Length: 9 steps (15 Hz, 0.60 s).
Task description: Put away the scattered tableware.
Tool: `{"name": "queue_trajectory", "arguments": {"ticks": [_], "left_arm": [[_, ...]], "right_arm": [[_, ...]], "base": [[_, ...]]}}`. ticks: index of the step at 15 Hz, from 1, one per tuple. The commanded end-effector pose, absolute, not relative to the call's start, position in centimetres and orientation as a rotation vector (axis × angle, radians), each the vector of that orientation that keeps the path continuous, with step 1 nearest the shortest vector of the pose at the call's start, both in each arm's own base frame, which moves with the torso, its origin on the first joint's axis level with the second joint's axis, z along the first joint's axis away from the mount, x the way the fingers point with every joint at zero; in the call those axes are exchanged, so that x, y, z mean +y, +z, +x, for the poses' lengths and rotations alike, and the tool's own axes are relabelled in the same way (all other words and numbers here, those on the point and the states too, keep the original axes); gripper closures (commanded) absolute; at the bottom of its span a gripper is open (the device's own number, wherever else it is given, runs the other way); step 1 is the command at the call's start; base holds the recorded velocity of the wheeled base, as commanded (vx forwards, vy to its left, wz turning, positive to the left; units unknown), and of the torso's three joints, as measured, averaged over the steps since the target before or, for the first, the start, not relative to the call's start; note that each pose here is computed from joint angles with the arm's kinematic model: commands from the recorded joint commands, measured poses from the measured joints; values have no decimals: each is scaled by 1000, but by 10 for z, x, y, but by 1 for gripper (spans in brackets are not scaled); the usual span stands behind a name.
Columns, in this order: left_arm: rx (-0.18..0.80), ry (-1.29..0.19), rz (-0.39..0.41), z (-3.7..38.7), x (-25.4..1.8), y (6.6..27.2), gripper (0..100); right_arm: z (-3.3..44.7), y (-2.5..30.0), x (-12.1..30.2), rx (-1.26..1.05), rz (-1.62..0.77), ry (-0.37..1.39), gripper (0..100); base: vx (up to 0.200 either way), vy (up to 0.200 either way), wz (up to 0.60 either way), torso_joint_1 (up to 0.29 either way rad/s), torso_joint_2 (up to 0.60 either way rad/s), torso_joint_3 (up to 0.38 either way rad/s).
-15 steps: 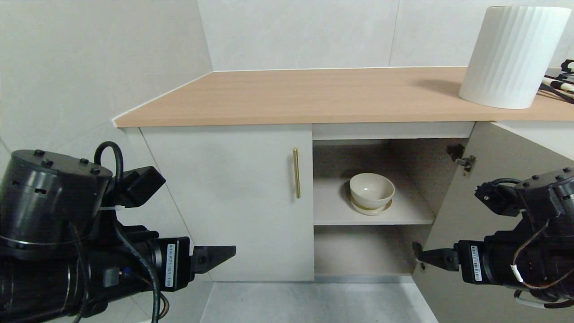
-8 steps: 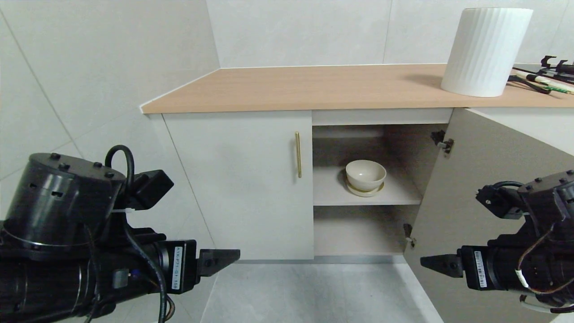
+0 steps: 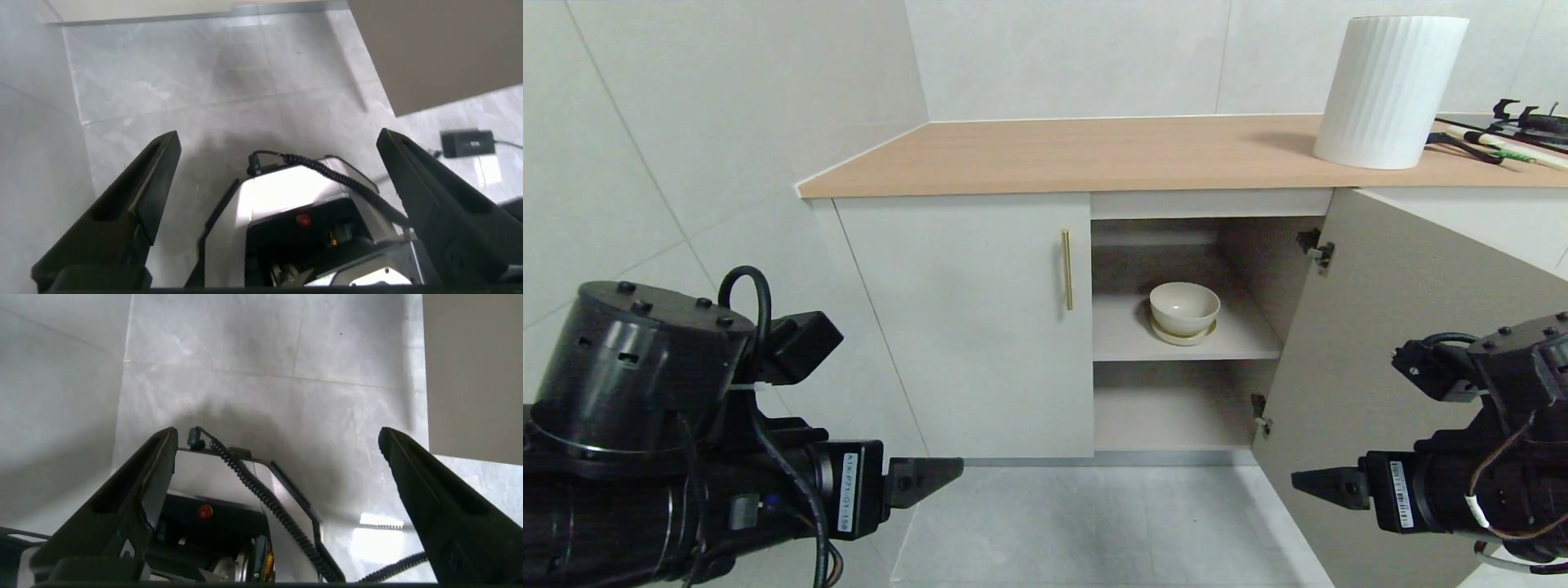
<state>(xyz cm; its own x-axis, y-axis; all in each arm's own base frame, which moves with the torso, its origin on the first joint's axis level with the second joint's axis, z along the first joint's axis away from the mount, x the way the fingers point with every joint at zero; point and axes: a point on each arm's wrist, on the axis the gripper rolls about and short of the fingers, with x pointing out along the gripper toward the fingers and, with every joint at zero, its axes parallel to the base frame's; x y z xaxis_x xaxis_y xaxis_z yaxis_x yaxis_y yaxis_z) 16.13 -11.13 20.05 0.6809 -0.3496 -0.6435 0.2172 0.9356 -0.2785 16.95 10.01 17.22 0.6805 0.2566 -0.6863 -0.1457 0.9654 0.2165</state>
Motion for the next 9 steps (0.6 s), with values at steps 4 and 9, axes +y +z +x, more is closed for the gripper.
{"name": "queue_trajectory", "arguments": {"ticks": [4, 9], "left_arm": [[758, -318, -185, 162, -112, 201, 0], [751, -305, -166, 162, -111, 200, 0]], "right_arm": [[165, 175, 97, 802, 143, 224, 0], [146, 185, 85, 852, 35, 228, 0]], "base": [[0, 0, 0, 0, 0, 0], [0, -120, 0, 0, 1, 2]]}}
